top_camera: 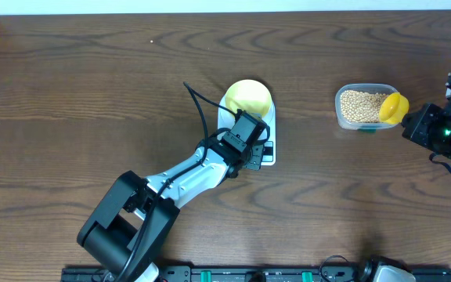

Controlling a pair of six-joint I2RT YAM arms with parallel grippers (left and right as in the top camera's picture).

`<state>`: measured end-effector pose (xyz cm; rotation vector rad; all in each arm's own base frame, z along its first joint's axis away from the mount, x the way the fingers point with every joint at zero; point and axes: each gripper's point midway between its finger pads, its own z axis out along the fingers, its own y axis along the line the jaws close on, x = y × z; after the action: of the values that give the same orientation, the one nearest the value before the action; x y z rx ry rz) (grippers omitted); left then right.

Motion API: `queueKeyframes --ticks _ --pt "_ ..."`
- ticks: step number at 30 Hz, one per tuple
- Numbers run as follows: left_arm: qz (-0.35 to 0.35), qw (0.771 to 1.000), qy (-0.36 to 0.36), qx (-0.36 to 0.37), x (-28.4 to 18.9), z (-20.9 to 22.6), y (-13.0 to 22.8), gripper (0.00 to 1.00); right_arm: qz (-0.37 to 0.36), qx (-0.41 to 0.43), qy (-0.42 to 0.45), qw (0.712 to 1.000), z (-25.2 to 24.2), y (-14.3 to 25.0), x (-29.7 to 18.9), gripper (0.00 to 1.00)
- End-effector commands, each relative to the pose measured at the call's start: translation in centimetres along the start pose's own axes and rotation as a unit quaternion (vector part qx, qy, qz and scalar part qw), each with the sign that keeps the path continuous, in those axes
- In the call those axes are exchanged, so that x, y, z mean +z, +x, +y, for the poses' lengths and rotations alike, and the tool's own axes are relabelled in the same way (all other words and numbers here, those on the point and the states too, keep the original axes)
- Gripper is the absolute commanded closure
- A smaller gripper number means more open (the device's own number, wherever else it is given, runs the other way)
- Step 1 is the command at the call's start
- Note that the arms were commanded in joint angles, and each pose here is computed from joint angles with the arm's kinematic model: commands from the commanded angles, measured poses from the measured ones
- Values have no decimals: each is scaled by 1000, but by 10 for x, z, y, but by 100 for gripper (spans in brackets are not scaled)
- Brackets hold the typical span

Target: Scoop item into bowl and weigh 50g on scale

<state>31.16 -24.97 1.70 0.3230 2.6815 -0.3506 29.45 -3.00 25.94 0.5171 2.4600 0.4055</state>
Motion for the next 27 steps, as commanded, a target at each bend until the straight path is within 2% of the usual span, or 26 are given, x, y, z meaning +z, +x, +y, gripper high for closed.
queueKeyframes --ticks 1,18,27 --pt "21 1000 -19 -4 8 8 12 93 2 -8 1 1000 -1 1 1 99" --pt "2 1000 -11 -5 10 5 2 93 1 -10 1 1000 -1 0 1 99" --pt "-6 999 -30 -7 11 13 -1 92 1 -10 1 1000 -1 0 1 99"
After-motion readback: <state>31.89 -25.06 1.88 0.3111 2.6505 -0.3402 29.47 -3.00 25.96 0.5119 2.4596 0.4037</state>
